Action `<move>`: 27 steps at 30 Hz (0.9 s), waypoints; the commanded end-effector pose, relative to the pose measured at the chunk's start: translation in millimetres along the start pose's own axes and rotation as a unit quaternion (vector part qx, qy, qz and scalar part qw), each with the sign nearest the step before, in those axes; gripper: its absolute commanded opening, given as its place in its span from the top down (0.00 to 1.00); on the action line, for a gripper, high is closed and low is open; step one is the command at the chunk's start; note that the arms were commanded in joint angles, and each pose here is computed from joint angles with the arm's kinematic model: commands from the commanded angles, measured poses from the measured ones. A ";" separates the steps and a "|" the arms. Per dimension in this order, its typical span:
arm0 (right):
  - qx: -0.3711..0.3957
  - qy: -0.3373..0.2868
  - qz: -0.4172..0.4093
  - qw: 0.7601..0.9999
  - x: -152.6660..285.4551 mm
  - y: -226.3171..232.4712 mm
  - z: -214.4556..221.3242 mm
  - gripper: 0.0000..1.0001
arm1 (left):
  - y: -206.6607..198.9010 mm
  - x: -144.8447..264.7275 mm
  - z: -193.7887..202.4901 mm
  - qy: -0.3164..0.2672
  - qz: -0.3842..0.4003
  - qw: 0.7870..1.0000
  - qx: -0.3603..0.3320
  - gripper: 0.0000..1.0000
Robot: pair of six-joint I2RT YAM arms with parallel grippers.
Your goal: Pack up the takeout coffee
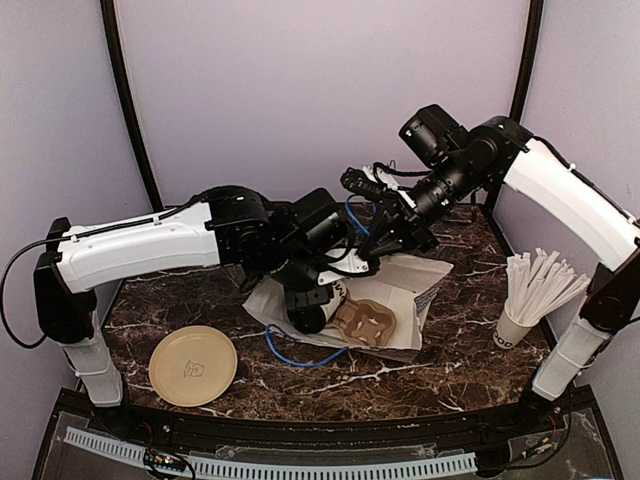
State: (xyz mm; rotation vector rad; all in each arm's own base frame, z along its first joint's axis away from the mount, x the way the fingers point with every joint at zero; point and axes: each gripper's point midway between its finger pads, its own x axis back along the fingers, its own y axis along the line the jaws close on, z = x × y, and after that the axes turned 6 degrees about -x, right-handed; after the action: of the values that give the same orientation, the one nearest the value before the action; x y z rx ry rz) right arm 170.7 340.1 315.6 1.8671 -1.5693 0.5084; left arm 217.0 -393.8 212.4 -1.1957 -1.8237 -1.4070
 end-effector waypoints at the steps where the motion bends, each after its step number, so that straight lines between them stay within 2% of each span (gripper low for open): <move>1: -0.021 0.021 0.063 0.998 7.6 -41.8 16.8 0.98 | 24.6 66.3 -36.1 -0.121 -0.017 0.991 0.046 0.65; 8: -0.033 0.022 0.074 0.996 7.9 -47.3 18.6 0.96 | 31.0 82.8 -37.7 -0.156 -0.013 0.985 0.071 0.68; 10: -0.039 0.014 0.082 0.996 9.1 -49.0 15.9 0.96 | 28.8 75.5 -34.0 -0.154 -0.016 0.985 0.081 0.58; 11: -0.038 0.009 0.082 0.996 11.3 -47.0 13.9 0.96 | 31.7 71.5 -29.7 -0.146 -0.028 0.985 0.093 0.45; 14: -0.034 -0.010 0.070 0.997 15.9 -38.1 4.8 0.96 | 33.6 48.6 -20.8 -0.126 -0.056 0.982 0.128 0.19; 16: -0.030 -0.018 0.059 0.998 16.1 -31.3 -0.3 0.97 | 36.3 37.6 -19.1 -0.121 -0.071 0.978 0.157 0.13; 22: -0.025 -0.024 0.030 0.999 9.6 -16.5 -5.1 0.99 | 44.0 11.9 -20.6 -0.113 -0.100 0.956 0.251 0.09; 24: -0.025 -0.028 0.017 0.999 7.9 -9.9 -6.4 0.99 | 43.2 -0.9 -17.8 -0.100 -0.107 0.952 0.268 0.08; 27: -0.020 -0.033 0.003 0.999 7.6 -1.2 -9.7 1.00 | 35.2 -28.9 -2.1 -0.049 -0.122 0.952 0.277 0.06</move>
State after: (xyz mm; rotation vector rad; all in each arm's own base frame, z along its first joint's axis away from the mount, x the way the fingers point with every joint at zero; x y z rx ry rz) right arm 193.1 343.8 330.9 1.8574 -1.6902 0.4504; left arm 239.1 -399.8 208.1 -0.9575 -2.1648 -0.9910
